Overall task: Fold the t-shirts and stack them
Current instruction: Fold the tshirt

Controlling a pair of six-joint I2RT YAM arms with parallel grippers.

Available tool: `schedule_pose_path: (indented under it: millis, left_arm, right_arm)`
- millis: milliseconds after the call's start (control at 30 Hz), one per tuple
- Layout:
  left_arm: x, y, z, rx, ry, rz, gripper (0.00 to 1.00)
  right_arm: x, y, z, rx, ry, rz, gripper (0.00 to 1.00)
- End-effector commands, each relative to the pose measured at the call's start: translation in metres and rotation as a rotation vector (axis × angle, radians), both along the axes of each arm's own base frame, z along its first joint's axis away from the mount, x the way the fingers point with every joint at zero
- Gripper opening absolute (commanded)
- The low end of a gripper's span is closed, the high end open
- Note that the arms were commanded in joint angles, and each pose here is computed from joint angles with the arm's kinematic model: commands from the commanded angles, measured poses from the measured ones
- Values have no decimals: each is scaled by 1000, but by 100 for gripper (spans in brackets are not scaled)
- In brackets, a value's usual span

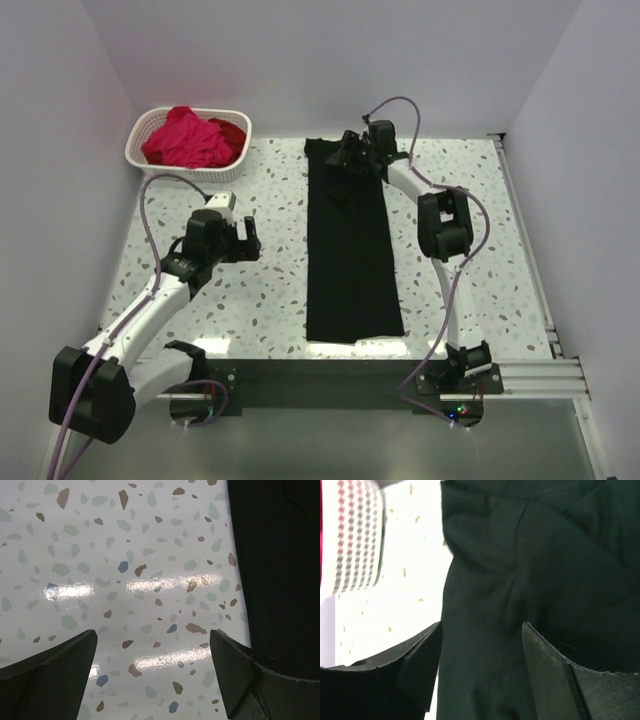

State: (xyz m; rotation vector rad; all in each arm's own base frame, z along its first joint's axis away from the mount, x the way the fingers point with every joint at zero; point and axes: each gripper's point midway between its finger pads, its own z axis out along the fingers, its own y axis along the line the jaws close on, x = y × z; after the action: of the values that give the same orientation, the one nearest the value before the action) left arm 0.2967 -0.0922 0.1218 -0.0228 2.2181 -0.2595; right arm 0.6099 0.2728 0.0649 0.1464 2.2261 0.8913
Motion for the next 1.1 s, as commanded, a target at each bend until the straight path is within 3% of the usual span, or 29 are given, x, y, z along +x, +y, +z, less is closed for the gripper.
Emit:
schedule_pose_path:
  millis: [0,33,67,100,133,167,233,300,333,400,433,533,700,733,867,1067]
  left_arm:
    - [1,-23,2,-90,15,-69,100]
    - [-1,-27,-3,-99,36,-78,100]
    - [-4,-30,-5,-106,55,-83,100]
    - [-10,-39,-9,-120,77,-95,100]
    - [-17,-43,-14,-121,105,-101,100]
    - [-23,-50,-18,-128,125,-114,100]
    - [-42,-67,-28,-148,186,-154,99]
    - [-58,-79,-34,-172,238,-175,97]
    - [-68,-79,-41,-169,277,-175,96]
    - [-82,-86,-42,-185,310,-186,95]
    - [-90,-87,-47,-182,332,-189,95]
    - [-110,-99,-51,-209,379,-220,92]
    - [-139,-122,-65,-219,468,-273,88]
    - [-153,-131,-73,-194,507,-298,86]
    - [-160,-138,-80,-153,542,-312,84]
    - [-169,-146,-90,-107,581,-340,74]
  right_arm:
    - [-23,3,105,-11,-165,81,69]
    - [-37,-9,90,-57,-101,61,69]
    - [-52,-16,123,-81,-147,66,69]
    - [-63,-24,126,-108,-137,60,69]
    - [-88,-35,96,-158,-48,59,68]
    - [-104,-49,123,-190,-82,29,68]
    - [-149,-71,89,-265,43,21,68]
    - [-183,-89,100,-310,53,0,67]
    - [-214,-101,71,-349,141,5,67]
    - [-246,-117,77,-365,141,-35,66]
    - [-278,-128,49,-403,235,-31,66]
    - [-335,-148,31,-454,329,-47,65]
    - [-405,-147,5,-457,405,-16,63]
    - [-434,-151,-10,-469,456,-31,63]
    - [-454,-156,-22,-484,509,-40,61]
    - [-476,-152,-50,-466,603,0,55]
